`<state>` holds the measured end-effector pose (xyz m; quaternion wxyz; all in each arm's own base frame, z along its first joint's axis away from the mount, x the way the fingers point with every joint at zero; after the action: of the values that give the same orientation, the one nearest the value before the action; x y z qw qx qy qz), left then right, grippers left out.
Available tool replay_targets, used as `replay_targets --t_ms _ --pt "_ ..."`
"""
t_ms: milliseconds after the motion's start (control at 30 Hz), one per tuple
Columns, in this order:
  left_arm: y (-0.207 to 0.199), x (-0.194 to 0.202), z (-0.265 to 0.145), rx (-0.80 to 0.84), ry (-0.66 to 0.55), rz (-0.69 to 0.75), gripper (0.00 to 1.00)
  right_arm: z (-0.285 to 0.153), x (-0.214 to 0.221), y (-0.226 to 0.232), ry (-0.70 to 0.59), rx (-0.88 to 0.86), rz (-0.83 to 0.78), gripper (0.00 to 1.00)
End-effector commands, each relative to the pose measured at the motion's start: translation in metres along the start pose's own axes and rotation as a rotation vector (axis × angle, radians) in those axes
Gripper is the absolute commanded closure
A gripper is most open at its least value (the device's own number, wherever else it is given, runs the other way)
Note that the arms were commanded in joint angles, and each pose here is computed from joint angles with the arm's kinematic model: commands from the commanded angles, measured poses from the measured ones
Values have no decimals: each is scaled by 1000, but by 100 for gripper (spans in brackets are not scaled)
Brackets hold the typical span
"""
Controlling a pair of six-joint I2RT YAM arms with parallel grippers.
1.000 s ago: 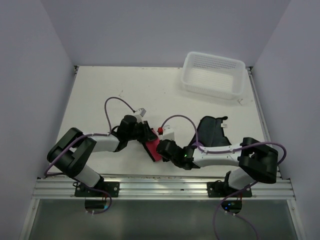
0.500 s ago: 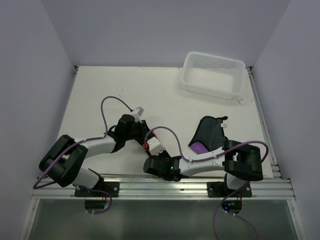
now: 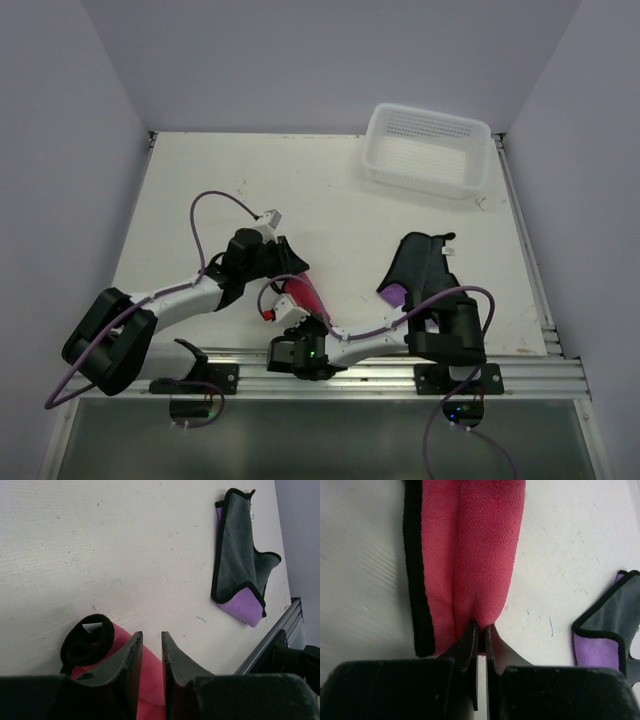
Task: Roll the towels
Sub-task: Roll the towel
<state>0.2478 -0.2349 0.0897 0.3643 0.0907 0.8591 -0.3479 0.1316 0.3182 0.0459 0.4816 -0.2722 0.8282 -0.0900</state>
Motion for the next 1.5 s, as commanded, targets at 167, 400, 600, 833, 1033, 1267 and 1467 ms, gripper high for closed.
replay_targets --t_ms 167,400,600,833,1033,1267,1467 --pt "-9 -2 -14 22 -34 6 75 -2 4 12 15 55 -136 100" --pt "-8 34 -12 19 19 -5 75 0 10 18 39 46 -152 100" --pt "5 70 -9 -19 82 -16 76 -1 10 21 46 26 -142 100" --pt "40 106 -17 -159 136 -47 82 -6 5 23 43 -24 -76 100" --pt "52 122 -21 -191 156 -69 86 -17 -11 19 12 -64 12 79" --pt "58 127 -24 -208 133 -90 94 -39 -42 -5 -29 -115 136 53" --pt "59 131 -26 -210 138 -96 95 -46 -50 -24 -15 -211 329 51"
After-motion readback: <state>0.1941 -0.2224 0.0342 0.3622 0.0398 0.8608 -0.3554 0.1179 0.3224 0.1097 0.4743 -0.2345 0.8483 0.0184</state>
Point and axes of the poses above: each gripper's point midway between its finger pads, its own z axis out along the fingers, its own y axis along the line the jaws close on, x = y × z, the point moved 2 cm from there along -z, back along the fingers, and after that the axes turned 11 degrees about z, right-handed, at the moved point
